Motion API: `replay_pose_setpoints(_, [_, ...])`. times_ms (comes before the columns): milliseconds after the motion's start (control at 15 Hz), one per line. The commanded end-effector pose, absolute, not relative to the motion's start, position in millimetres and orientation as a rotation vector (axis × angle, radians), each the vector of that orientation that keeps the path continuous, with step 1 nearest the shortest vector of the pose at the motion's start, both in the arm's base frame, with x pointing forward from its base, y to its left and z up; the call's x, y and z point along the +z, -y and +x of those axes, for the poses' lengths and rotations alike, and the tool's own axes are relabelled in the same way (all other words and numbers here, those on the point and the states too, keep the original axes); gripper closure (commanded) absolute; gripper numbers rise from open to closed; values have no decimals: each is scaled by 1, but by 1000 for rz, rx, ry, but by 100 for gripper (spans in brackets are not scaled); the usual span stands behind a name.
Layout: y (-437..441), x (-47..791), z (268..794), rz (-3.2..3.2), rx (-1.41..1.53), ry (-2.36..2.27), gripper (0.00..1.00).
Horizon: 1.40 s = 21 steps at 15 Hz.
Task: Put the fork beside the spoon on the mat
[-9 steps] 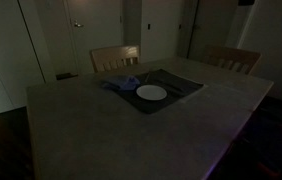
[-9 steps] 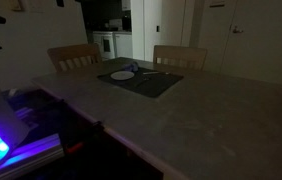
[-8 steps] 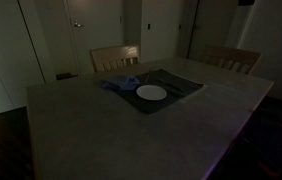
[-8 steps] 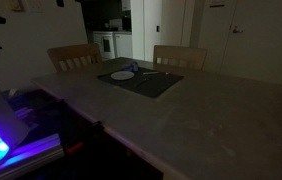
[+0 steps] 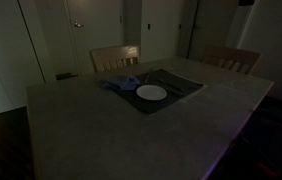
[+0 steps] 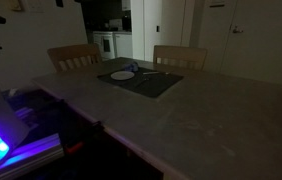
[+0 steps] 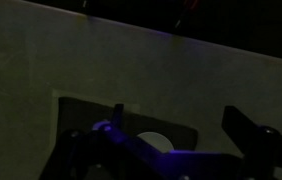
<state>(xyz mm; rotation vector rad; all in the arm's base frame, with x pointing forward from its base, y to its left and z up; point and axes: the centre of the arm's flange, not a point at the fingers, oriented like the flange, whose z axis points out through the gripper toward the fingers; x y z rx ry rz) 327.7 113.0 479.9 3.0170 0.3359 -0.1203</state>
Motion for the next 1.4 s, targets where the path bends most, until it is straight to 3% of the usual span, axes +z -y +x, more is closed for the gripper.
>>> replay_pose_setpoints(0, [-105,474,340,3001,-158,-390,0])
replay_pose_setpoints(933, [-60,432,440,2983,-107,-736,0])
replay_pose_setpoints(1000, [-64,438,411,2985,-120,-703,0])
replay_pose_setpoints(1333, [-65,438,415,2986,-116,-702,0])
